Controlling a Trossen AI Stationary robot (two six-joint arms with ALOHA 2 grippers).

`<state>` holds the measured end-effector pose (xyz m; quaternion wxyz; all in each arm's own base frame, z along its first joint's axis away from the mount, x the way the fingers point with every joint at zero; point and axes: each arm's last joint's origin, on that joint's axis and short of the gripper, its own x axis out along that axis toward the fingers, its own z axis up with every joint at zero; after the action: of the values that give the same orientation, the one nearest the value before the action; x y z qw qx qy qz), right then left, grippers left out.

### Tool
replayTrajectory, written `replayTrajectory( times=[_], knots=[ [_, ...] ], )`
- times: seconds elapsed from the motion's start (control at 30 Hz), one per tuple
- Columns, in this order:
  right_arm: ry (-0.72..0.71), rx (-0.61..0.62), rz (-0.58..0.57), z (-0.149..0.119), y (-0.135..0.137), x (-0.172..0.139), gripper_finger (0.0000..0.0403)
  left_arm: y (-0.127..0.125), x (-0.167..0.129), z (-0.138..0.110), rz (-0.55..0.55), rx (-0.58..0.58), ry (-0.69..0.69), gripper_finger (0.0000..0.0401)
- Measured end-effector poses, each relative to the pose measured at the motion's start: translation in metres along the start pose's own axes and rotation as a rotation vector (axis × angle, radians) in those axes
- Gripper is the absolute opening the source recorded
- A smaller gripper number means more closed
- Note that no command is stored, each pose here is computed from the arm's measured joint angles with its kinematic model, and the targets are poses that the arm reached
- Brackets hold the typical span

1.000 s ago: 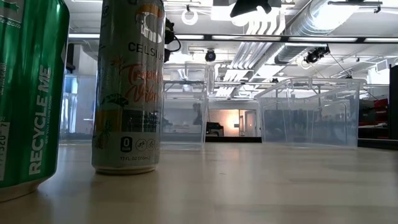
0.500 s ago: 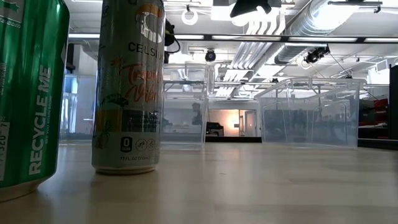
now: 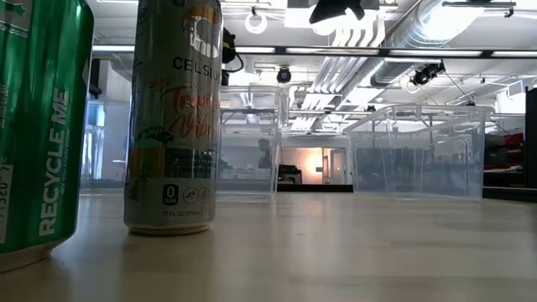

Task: Sort soda cans
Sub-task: Put the top white yellow soda can into the left transparent bin

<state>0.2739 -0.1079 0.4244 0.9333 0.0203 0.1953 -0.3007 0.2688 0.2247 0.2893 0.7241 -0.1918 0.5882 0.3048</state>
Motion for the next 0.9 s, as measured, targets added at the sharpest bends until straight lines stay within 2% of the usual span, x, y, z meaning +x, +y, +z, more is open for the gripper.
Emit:
replayTrajectory(
  times=[0.57, 0.9],
  knots=[
    [0.018, -0.005, 0.000, -0.002, 0.000, 0.000, 0.0000, 0.009, -0.005, 0.001, -0.018, -0.003, -0.003, 0.0372],
    [0.018, -0.005, -0.001, -0.002, 0.000, 0.000, 0.0000, 0.007, 0.016, -0.007, -0.020, -0.005, 0.047, 0.0371]
  ],
)
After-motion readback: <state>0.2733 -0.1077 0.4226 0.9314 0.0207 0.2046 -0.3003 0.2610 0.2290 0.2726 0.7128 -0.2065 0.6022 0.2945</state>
